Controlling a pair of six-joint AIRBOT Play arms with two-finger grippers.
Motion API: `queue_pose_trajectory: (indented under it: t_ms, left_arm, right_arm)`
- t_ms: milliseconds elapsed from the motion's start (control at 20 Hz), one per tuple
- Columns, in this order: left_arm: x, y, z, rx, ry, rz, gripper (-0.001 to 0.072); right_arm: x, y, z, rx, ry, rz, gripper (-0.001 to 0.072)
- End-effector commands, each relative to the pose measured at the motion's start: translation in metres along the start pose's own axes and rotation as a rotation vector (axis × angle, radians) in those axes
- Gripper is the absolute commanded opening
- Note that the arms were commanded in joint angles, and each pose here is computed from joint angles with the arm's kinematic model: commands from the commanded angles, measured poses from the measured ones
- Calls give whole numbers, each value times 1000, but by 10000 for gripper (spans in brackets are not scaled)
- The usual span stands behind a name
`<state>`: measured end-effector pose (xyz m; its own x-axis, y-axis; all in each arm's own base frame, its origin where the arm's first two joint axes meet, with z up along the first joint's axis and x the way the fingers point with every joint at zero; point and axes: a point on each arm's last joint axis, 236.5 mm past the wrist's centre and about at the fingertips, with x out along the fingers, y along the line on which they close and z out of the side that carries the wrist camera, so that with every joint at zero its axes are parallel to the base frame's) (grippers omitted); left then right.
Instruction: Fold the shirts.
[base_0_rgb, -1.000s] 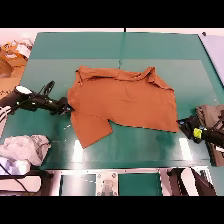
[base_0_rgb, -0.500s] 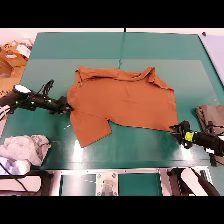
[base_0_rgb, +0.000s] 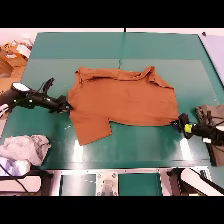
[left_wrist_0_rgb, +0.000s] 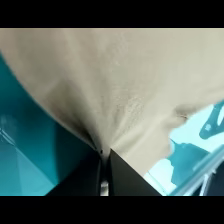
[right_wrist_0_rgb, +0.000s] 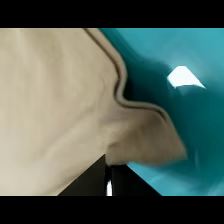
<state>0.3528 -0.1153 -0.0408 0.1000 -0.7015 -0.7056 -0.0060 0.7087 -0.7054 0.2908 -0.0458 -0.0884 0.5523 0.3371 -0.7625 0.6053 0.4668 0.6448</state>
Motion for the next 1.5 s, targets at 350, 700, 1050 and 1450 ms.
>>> queue_pose_trajectory:
  t_ms: [350,700,1050,1450]
  left_arm:
    - [-226,-234,-13,574,-563,42,24]
    - [-407,-414,-154,1089,-1182,143,25]
    - [-390,-374,-105,973,-1102,207,26]
    - [-204,-199,80,521,-672,11,26]
  right_arm:
    - [-316,314,7,-797,-596,403,13]
    - [-486,395,-85,-1044,-1064,508,14]
    - [-428,366,-16,-895,-932,420,14]
    - [-147,270,112,-625,-442,297,14]
